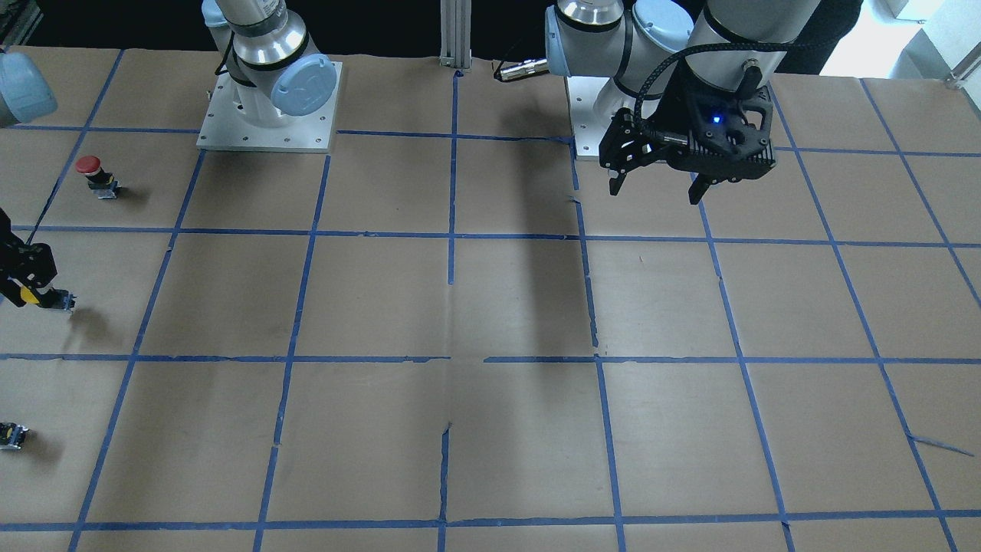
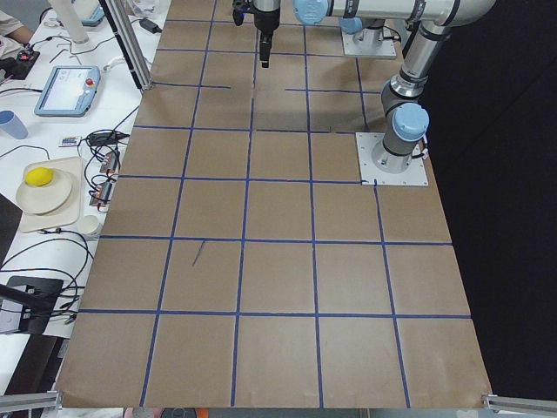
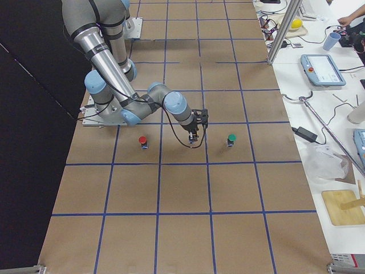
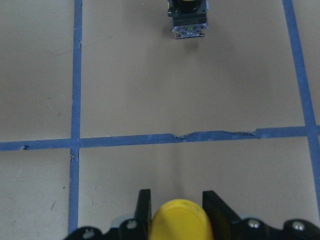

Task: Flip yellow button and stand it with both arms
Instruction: 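Open the right gripper and release the upright yellow button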

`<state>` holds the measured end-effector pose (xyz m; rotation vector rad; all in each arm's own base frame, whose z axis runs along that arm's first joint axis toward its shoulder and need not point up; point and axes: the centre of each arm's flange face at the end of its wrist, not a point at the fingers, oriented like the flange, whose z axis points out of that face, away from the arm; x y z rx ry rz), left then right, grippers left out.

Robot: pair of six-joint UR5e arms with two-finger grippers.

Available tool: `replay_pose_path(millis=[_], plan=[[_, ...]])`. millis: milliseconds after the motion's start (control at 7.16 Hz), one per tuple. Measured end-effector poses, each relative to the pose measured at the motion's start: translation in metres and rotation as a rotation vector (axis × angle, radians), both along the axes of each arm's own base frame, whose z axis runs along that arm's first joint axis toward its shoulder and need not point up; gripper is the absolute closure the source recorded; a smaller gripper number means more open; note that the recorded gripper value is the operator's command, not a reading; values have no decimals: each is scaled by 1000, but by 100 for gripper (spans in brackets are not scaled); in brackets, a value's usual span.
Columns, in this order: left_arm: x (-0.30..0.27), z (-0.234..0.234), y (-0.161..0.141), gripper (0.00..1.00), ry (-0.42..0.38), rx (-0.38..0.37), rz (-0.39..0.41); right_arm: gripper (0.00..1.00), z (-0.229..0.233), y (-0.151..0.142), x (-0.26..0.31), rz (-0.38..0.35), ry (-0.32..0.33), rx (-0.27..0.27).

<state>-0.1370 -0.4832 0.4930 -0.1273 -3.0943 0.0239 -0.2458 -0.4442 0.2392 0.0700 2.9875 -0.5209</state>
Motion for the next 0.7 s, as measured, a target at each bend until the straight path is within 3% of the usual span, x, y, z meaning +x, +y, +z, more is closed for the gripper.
replay_pose_path(millis=[699], plan=[[0, -1, 1, 0, -1, 5, 0, 74, -4, 0, -2, -5, -6, 6]])
